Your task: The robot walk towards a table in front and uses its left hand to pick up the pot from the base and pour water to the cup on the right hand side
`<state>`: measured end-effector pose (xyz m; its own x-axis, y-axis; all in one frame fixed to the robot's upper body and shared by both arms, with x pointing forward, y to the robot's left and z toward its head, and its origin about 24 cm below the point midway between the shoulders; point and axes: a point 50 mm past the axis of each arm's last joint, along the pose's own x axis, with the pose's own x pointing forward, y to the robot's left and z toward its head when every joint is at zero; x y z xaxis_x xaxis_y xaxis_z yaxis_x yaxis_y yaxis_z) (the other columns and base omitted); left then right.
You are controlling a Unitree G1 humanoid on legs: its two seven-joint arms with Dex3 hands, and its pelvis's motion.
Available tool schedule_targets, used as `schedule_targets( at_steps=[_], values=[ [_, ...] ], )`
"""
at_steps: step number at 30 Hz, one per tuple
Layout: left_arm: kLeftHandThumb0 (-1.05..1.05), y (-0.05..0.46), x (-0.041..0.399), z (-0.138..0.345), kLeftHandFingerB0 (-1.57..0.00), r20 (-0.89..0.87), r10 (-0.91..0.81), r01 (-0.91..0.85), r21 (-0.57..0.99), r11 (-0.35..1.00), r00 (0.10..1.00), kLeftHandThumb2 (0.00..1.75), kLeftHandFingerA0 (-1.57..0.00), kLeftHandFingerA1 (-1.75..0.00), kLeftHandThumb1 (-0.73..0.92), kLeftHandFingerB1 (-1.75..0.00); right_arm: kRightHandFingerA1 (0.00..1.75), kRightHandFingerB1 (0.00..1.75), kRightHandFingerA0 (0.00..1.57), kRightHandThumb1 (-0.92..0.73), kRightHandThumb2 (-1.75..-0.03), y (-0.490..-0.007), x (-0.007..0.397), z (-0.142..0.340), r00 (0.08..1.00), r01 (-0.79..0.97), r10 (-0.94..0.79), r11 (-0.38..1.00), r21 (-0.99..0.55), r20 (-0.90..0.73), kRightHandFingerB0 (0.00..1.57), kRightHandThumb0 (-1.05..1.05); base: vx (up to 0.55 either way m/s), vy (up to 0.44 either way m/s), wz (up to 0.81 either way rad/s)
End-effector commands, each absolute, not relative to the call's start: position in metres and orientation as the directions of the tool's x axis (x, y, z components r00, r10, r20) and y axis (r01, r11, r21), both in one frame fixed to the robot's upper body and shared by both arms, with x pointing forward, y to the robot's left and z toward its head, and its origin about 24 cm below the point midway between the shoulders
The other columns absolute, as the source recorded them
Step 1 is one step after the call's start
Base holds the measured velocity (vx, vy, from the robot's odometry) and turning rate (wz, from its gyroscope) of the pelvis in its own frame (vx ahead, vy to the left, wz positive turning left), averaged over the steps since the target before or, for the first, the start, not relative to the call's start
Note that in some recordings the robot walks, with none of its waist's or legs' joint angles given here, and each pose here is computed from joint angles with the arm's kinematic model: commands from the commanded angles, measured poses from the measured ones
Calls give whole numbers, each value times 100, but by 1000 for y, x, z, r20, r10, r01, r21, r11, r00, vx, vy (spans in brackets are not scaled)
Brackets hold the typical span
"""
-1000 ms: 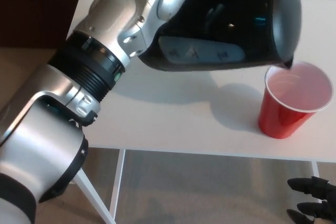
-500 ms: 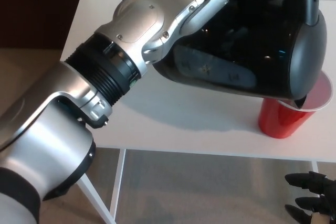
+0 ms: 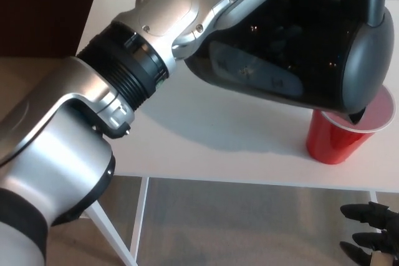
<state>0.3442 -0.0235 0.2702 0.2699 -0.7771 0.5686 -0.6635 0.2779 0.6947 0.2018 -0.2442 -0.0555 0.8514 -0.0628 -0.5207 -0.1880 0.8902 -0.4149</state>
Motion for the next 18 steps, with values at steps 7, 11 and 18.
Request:
schedule_targets(
  at_steps=[7,11,18],
  values=[
    [-44,-22,341,312,-89,653,-745,-761,552,341,140,75,-103,-123,38,-68,47,40,50,-58,-57,-246,203,-55,844,-176,-78,894,-411,-531,49,-24,0,0,0],
    [-37,-23,342,314,-97,654,-749,-798,505,328,106,56,-96,-136,48,-56,49,40,50,-58,-57,-246,203,-55,850,-178,-76,890,-420,-521,49,-23,0,0,0],
    [-39,-26,343,310,-96,569,-818,-860,456,230,83,56,-99,-118,53,-54,42,39,47,-57,-57,-245,203,-56,847,-192,-70,884,-425,-527,49,-25,0,0,0]
  ],
)
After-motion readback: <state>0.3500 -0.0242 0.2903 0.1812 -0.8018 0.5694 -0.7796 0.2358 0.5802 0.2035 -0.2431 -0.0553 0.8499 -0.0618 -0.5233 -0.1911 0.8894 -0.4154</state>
